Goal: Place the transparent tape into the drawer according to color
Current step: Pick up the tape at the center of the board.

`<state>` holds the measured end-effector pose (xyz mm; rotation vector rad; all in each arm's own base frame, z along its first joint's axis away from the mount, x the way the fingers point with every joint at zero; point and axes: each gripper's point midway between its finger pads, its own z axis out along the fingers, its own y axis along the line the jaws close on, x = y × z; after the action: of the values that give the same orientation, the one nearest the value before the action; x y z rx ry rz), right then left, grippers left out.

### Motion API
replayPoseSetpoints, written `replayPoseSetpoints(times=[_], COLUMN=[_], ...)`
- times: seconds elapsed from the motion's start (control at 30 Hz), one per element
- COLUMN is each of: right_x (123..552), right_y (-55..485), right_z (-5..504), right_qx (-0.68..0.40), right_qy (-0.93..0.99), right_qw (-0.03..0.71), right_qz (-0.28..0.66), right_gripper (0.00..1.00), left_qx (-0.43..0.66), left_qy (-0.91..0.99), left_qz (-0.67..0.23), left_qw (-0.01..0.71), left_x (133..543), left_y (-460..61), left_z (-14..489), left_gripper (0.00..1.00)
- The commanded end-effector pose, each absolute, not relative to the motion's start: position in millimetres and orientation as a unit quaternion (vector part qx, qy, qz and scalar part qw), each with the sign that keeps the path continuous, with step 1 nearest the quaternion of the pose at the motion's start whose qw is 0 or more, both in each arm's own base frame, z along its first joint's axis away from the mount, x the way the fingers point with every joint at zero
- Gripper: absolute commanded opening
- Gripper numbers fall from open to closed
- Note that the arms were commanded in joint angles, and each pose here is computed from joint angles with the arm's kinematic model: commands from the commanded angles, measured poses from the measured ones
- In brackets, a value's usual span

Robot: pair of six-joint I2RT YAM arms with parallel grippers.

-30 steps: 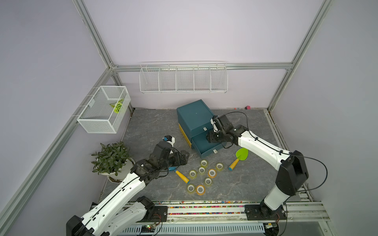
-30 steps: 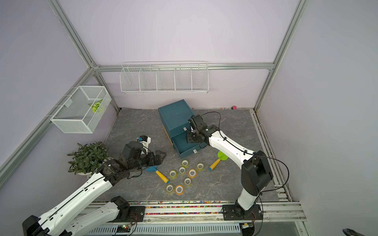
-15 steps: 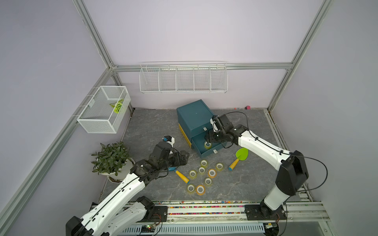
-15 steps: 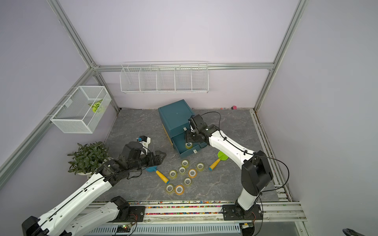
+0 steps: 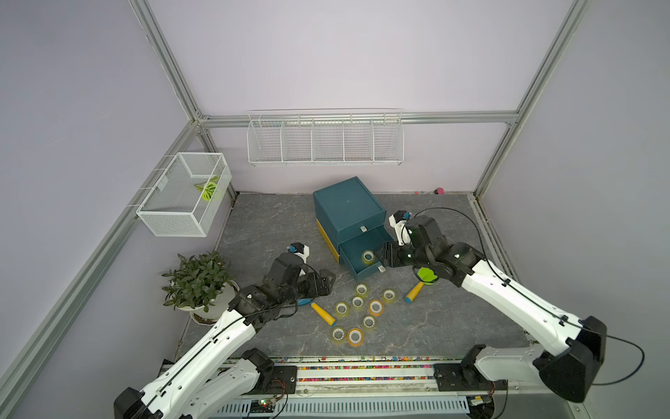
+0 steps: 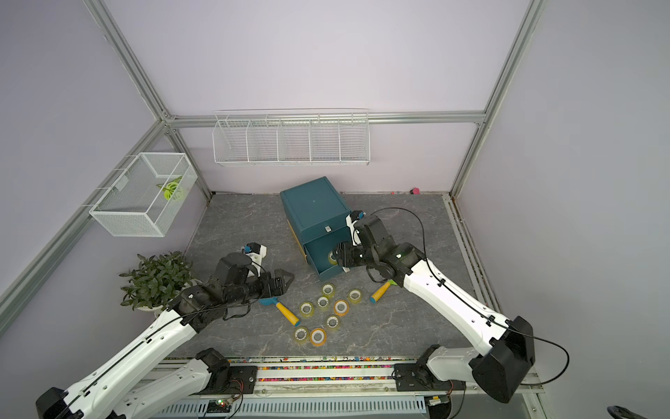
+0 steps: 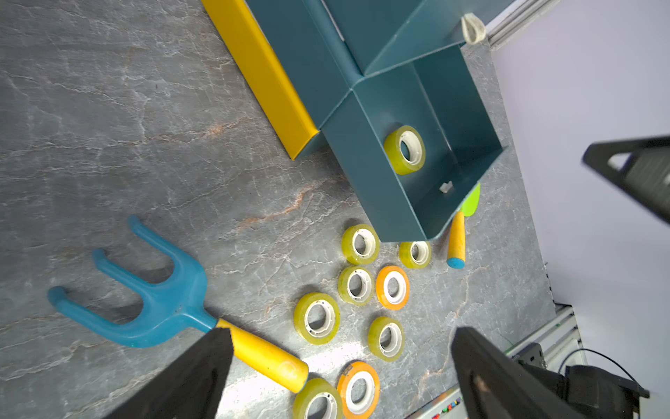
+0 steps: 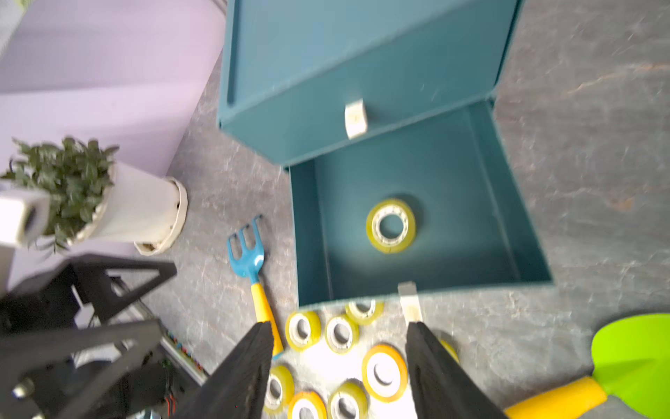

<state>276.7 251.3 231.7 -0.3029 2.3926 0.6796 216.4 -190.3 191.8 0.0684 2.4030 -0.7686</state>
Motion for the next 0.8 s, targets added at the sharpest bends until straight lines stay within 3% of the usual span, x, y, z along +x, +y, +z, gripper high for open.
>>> replayPoseSetpoints(times=[0.0,0.4,0.77], right_x=[256,213,208], right_y=[241,202,191], right_z=[214,144,136], right_qx=[-0.114,-0.089,-0.084], right_qy=[0.916,0.938,0.940], right_qw=[0.299,0.266,0.270], right_qz=[0.244,0.206,0.192], right_gripper=[0.63,0.63,0.63], left_qx=[0.028,0.070,0.158], left_qy=[0.912,0.944,0.967], left_qz=[-0.293,-0.260,-0.176], left_qw=[0.285,0.190,0.094], left_x=[206,157,111], left_y=[-192,-218,-223], left_z=[181,113,57], left_gripper=[0.99,0.89,0.80])
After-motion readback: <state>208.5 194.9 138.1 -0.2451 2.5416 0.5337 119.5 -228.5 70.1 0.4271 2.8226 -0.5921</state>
